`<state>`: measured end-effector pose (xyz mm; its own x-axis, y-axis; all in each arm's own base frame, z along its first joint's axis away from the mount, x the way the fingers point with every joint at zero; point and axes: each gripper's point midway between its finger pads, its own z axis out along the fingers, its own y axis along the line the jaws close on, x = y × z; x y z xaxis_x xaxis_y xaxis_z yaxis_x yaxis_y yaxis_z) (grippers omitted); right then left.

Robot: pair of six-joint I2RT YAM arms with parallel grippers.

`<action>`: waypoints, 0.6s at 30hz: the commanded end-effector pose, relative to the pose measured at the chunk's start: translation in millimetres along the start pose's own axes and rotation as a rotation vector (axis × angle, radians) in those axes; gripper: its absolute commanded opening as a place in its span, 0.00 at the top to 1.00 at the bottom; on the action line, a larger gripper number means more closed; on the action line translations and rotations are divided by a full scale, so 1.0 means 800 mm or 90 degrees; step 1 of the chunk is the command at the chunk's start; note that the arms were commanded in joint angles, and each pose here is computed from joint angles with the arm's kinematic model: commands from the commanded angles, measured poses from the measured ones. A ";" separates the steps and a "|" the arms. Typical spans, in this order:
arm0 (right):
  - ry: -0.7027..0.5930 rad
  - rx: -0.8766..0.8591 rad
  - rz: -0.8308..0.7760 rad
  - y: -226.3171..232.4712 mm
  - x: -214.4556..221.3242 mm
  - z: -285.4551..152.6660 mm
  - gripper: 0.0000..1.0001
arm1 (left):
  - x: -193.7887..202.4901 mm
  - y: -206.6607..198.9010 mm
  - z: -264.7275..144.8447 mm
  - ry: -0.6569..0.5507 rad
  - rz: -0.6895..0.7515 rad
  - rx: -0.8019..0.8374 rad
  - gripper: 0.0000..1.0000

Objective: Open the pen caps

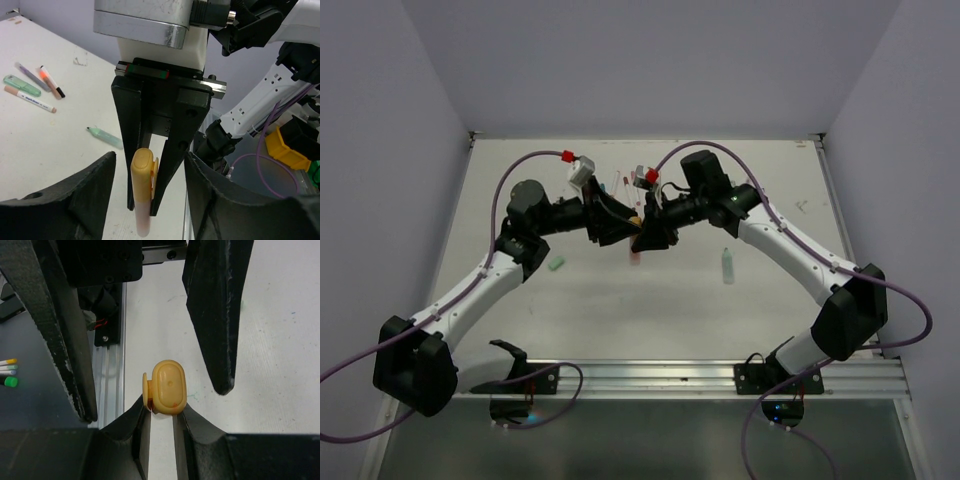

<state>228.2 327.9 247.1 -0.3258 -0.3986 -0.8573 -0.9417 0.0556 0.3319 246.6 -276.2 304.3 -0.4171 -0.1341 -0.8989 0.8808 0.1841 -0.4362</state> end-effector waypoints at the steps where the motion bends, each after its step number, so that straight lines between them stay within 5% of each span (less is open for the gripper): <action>1: -0.014 -0.022 -0.025 0.011 -0.017 -0.004 1.00 | -0.017 -0.006 0.010 -0.013 0.036 0.005 0.42; 18: -0.029 -0.039 -0.034 0.019 -0.022 -0.005 1.00 | -0.001 0.001 0.009 0.002 0.025 -0.007 0.68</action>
<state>225.4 328.3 246.3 -0.3285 -0.3998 -0.8557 -0.9386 0.0370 0.3430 248.2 -281.6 298.4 -0.4190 -0.1230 -0.8996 0.8774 0.2003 -0.4361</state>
